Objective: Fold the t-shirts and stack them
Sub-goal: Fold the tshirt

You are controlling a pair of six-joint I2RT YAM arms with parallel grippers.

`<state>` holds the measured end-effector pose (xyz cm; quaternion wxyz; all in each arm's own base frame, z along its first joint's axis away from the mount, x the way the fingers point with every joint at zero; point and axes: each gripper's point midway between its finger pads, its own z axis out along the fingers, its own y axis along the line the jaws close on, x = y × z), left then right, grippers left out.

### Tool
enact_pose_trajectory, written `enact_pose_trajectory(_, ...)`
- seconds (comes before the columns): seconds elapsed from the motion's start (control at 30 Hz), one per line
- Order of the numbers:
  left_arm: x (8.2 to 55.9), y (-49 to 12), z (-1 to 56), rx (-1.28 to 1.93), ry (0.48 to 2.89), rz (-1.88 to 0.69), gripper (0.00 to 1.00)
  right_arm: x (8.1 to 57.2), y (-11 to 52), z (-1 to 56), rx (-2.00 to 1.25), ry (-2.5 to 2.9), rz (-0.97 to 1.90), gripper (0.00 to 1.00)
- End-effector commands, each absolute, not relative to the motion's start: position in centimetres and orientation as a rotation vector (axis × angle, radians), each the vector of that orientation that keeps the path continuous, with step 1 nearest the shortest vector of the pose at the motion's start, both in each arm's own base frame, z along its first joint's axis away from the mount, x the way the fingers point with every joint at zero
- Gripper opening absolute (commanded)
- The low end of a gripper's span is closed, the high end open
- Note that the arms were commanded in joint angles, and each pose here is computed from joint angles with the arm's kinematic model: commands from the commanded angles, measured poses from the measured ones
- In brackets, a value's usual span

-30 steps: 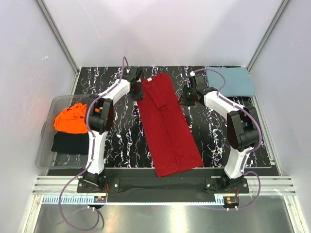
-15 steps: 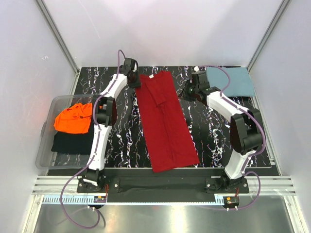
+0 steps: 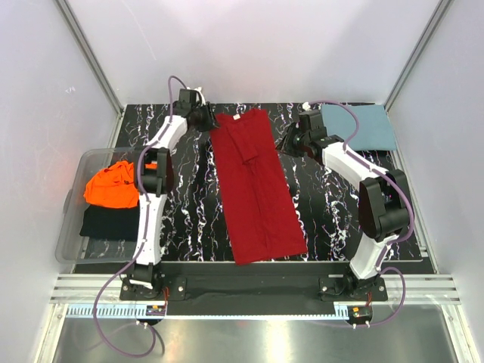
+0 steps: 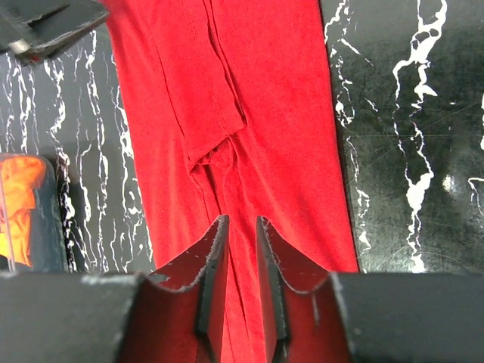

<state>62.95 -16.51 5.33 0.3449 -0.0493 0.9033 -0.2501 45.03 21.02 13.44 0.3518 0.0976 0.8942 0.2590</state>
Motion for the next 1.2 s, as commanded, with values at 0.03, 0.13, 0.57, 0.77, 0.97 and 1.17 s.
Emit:
enact_pose_trajectory(0.03,60.3,-19.4,22.3,0.015,2.070,-0.843,0.40,43.8,20.7,16.1,0.191,2.283,0.712,0.30)
enact_pose_trajectory(0.13,56.4,-19.3,25.2,-0.017,2.078,-0.886,0.40,41.1,19.7,15.7,0.189,2.341,0.705,0.31)
enact_pose_trajectory(0.57,25.9,-24.6,16.0,0.068,2.460,-0.847,0.43,24.3,16.3,9.1,0.438,2.663,0.742,0.00)
enact_pose_trajectory(0.77,18.4,-24.7,14.7,0.106,2.452,-0.909,0.47,19.9,15.6,6.3,0.527,2.715,0.705,0.00)
enact_pose_trajectory(0.97,13.9,-25.7,10.2,0.045,2.525,-1.011,0.50,18.8,15.8,4.2,0.516,2.802,0.650,0.00)
enact_pose_trajectory(1.17,11.8,-26.7,7.8,0.068,2.601,-0.946,0.53,18.7,15.7,2.6,0.519,2.835,0.614,0.00)
